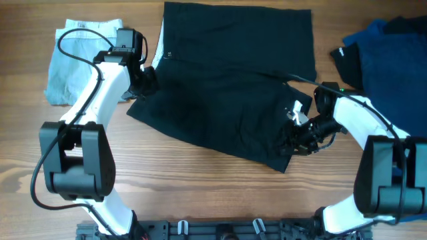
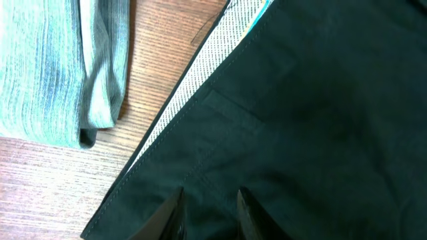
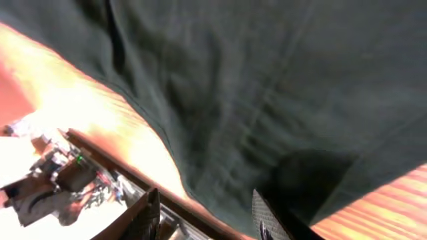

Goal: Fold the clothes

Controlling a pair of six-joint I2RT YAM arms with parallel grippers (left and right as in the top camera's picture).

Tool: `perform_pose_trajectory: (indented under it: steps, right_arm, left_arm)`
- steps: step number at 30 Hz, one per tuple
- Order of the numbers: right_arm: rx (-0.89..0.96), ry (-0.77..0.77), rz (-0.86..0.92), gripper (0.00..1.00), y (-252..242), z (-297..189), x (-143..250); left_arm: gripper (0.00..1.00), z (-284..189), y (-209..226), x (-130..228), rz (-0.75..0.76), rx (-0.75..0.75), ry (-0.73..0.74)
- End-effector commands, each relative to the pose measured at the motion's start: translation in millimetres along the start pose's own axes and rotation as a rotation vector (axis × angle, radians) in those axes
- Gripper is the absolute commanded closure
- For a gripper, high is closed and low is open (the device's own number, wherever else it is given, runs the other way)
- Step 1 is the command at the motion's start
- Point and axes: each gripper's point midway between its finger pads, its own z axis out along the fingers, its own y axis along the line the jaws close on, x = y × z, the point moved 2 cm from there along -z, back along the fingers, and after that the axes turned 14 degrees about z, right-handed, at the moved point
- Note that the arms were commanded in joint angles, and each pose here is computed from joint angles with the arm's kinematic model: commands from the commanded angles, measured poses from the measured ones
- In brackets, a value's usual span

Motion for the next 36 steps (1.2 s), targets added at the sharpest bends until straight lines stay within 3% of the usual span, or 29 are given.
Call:
perform_pose_trajectory:
  steps: [1, 3, 5, 10, 15, 18, 23, 26, 28, 29, 30, 31, 33, 35, 36]
  right_arm:
    - [0.038, -0.335, 0.005, 0.56, 19.0, -44.6, -41.4]
    - [0.025, -0.475, -0.025, 0.65, 28.3, -60.7, -64.0]
    - [0.101, -0.57, -0.031, 0.96, 15.9, -62.8, -87.0]
    - [0.142, -0.619, -0.042, 0.96, -3.2, -39.9, -121.7]
    - [0.357, -0.632, 0.099, 0.96, -60.8, -10.3, -148.9]
    - [0.46, -0.754, 0.117, 0.96, -75.5, -29.0, -169.8]
    - [0.509, -0.794, 0.066, 0.96, -62.4, -75.6, -189.7]
    - [0.428, -0.788, -0.018, 0.94, -22.2, -106.5, -191.0]
    - [0.317, -0.793, -0.083, 0.84, 17.3, -135.2, -180.1]
    - [0.285, -0.831, -0.102, 0.69, 36.4, -160.7, -167.8]
    - [0.269, -0.873, -0.111, 0.42, 46.9, -178.8, -157.0]
    - [0.259, -0.912, -0.13, 0.06, 55.1, -193.6, -145.4]
    - [0.25, -0.961, -0.144, 0.01, 63.3, -210.5, -132.2]
    - [0.245, -0.974, -0.149, 0.01, 65.8, -214.6, -129.1]
    - [0.247, -0.97, -0.148, 0.01, 65.1, -213.4, -129.9]
  left_arm:
    - [0.75, 0.3, -6.4, -2.6, -0.002, 0.049, -0.008]
    - [0.76, 0.2, -8.3, -2.3, -0.001, 0.062, -0.007]
    - [0.75, 0.3, -8.3, -3.3, -0.001, 0.062, -0.011]
    - [0.75, 1.6, -9.3, -12.6, 0.0, 0.066, -0.051]
    - [0.74, 1.5, -9.3, -13.4, 0.0, 0.066, -0.055]
    - [0.75, 1.5, -9.3, -13.4, 0.008, 0.066, -0.055]
    - [0.75, 1.5, -9.4, -13.4, 0.008, 0.066, -0.055]
    - [0.78, 0.0, -17.7, -20.4, 0.011, 0.12, -0.085]
    - [0.78, -2.2, -28.1, -26.5, 0.017, 0.187, -0.111]
    - [0.76, -2.6, -29.3, -27.8, 0.018, 0.196, -0.117]
    - [0.75, -3.1, -30.1, -28.1, 0.033, 0.21, -0.119]
    - [0.73, -4.5, -34.4, -27.8, 0.044, 0.252, -0.118]
    - [0.64, -7.4, -38.4, -28.6, 0.034, 0.319, -0.118]
    - [0.0, -7.3, -37.5, -28.4, 0.032, 0.317, -0.117]
    - [0.0, -7.3, -37.5, -28.5, 0.032, 0.317, -0.118]
